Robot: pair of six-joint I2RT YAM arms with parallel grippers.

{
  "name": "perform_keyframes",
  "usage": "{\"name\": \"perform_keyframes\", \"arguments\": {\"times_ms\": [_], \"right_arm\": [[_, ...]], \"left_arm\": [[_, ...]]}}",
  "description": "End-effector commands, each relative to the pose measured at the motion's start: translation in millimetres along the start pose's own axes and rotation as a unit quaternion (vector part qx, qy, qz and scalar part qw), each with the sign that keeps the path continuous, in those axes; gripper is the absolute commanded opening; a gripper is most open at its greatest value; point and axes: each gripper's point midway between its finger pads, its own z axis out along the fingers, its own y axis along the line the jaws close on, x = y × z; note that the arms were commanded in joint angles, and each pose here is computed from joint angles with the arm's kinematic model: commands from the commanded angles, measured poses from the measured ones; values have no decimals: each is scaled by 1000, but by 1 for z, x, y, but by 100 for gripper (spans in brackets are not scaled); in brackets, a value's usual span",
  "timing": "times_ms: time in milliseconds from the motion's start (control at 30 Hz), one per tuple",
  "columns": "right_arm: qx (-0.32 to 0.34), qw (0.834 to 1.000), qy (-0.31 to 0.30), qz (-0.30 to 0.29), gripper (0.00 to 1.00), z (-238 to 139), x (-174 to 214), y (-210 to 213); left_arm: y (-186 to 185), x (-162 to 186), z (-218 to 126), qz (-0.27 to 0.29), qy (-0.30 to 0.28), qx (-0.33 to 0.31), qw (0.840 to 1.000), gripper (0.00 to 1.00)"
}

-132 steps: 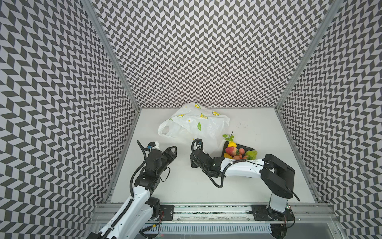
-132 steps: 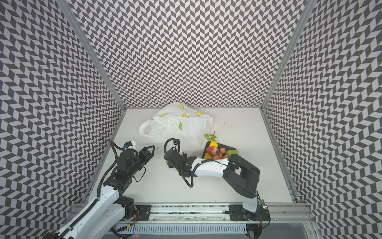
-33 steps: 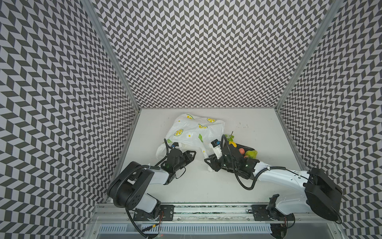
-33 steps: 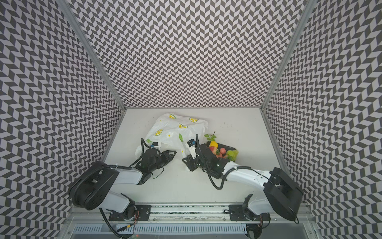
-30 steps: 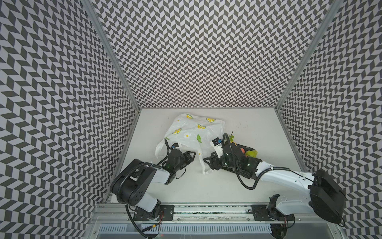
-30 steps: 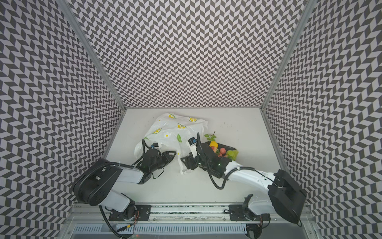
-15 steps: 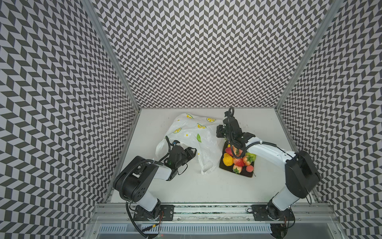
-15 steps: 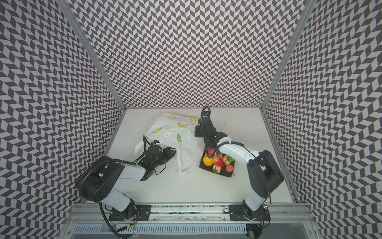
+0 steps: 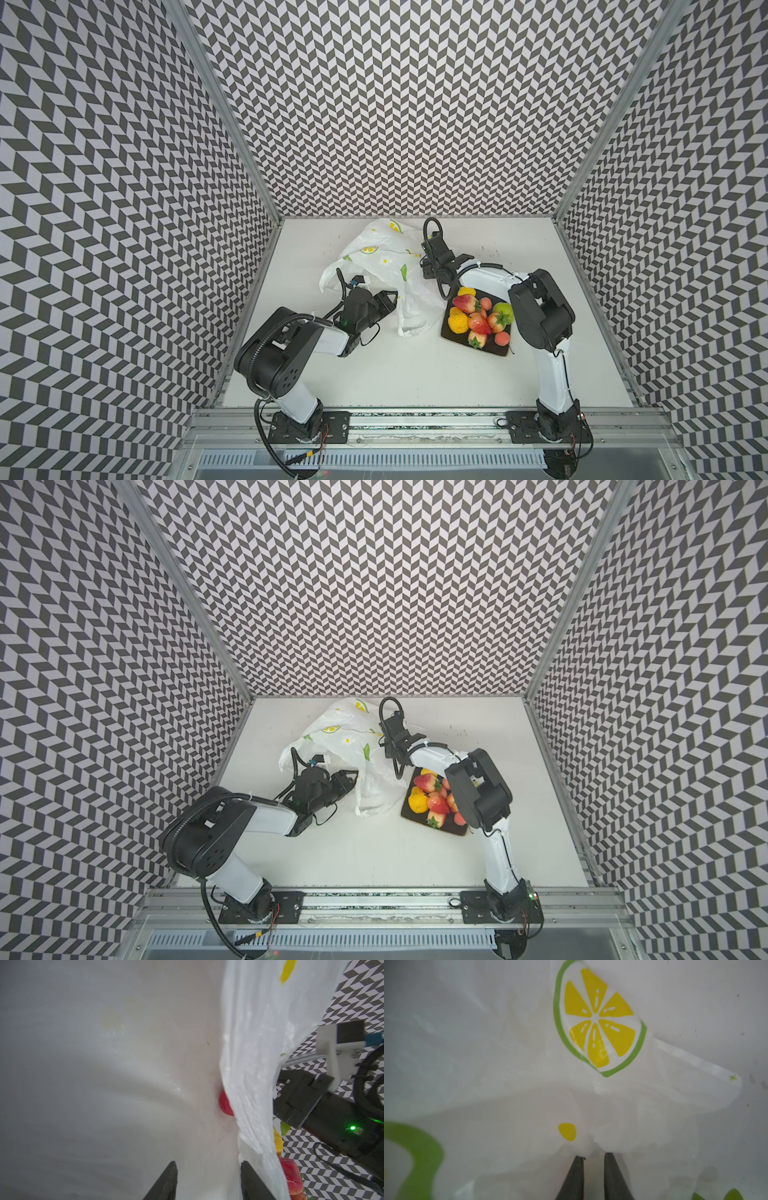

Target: Take the fake fruits out of the plastic bag

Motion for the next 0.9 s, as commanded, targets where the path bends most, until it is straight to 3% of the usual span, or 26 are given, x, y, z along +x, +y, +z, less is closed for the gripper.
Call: {"name": "perform_keyframes", "arguments": {"times_ms": [0,233,633,867], "right_arm": [[-3,999,30,-12,19,9,17,-2],[-38,995,82,-40,20,27,41,16],[-197,973,96,-71,20,-27,36,79],[-242,960,121,-70,20,-35,59,97]], "left_arm": [[-4,-6,6,11,-3,1,1000,53],[-3,-5,13,9,4,1,1000,59],[9,7,-1,-12,13,-8,1000,68],[23,9,-11,-19,8,-38,999,77]]}}
